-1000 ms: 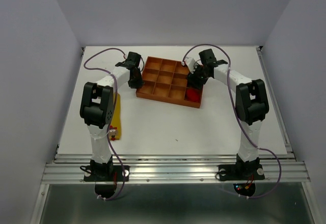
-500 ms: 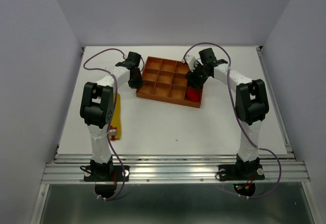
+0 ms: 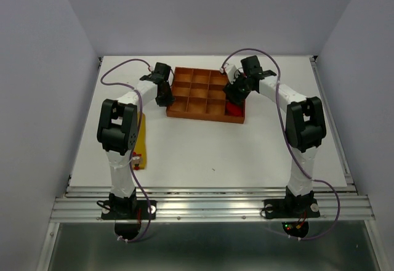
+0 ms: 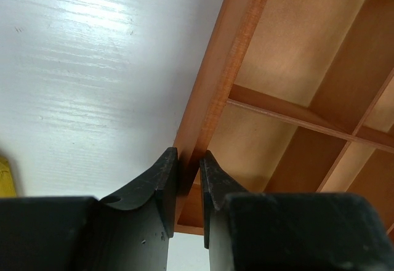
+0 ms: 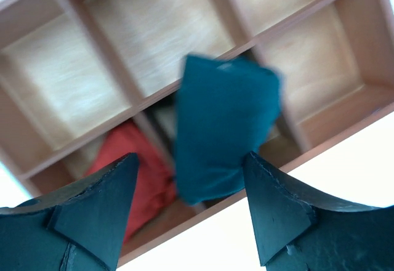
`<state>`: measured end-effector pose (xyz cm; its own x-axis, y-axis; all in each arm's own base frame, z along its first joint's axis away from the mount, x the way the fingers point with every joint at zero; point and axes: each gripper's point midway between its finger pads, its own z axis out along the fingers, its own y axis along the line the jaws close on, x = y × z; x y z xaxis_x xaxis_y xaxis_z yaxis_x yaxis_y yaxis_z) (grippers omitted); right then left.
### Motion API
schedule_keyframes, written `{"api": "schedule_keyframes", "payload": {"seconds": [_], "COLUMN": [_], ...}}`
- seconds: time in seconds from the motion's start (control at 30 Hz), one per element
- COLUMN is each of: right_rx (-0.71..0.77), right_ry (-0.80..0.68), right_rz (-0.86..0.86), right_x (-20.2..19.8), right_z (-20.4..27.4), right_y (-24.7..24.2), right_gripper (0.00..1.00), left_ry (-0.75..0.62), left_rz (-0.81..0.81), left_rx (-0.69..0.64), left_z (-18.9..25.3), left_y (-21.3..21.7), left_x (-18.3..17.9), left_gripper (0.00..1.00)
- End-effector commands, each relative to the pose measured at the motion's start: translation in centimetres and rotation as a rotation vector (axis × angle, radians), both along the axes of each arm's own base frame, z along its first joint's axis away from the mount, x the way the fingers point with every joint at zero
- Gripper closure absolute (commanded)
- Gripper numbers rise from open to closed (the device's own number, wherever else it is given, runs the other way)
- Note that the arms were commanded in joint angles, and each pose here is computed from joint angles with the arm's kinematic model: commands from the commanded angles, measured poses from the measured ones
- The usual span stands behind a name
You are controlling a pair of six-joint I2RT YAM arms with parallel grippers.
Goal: Roll the socks
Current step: Place the sock in the storage box.
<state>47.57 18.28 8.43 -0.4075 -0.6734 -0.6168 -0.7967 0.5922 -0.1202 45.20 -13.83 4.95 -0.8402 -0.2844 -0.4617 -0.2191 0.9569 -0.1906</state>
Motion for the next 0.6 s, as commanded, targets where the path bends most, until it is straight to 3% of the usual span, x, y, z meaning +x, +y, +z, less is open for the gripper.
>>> {"api": "schedule_keyframes", "payload": {"seconds": [0.0, 0.23, 0.37, 0.57], "right_rx": [0.094, 0.065, 0.01, 0.027], "right_ry": [-0.081, -0.079, -0.171, -0.239], "right_rz": [0.054, -0.004, -0.131, -0.144], "right_x": [0.4, 1.7, 4.6, 5.8], "right_z": [4.5, 3.0, 2.7, 4.1], "right_y": [2.7, 2.2, 0.7, 0.8], "right_gripper": [0.26, 0.27, 0.27, 0.26], "left_ry": [0.041, 0.04, 0.037, 0.04], "left_rz": [0.096, 0.09, 0.081, 0.073], "left_rx": [-0.021, -0.021, -0.025, -0.016], "left_z": [-2.7, -2.5, -2.6, -2.6], "left_y": [0.0, 0.0, -0.1, 0.0], "left_x": [-0.1, -0.2, -0.1, 0.0], "left_gripper": [1.0, 1.0, 1.0, 1.0]}}
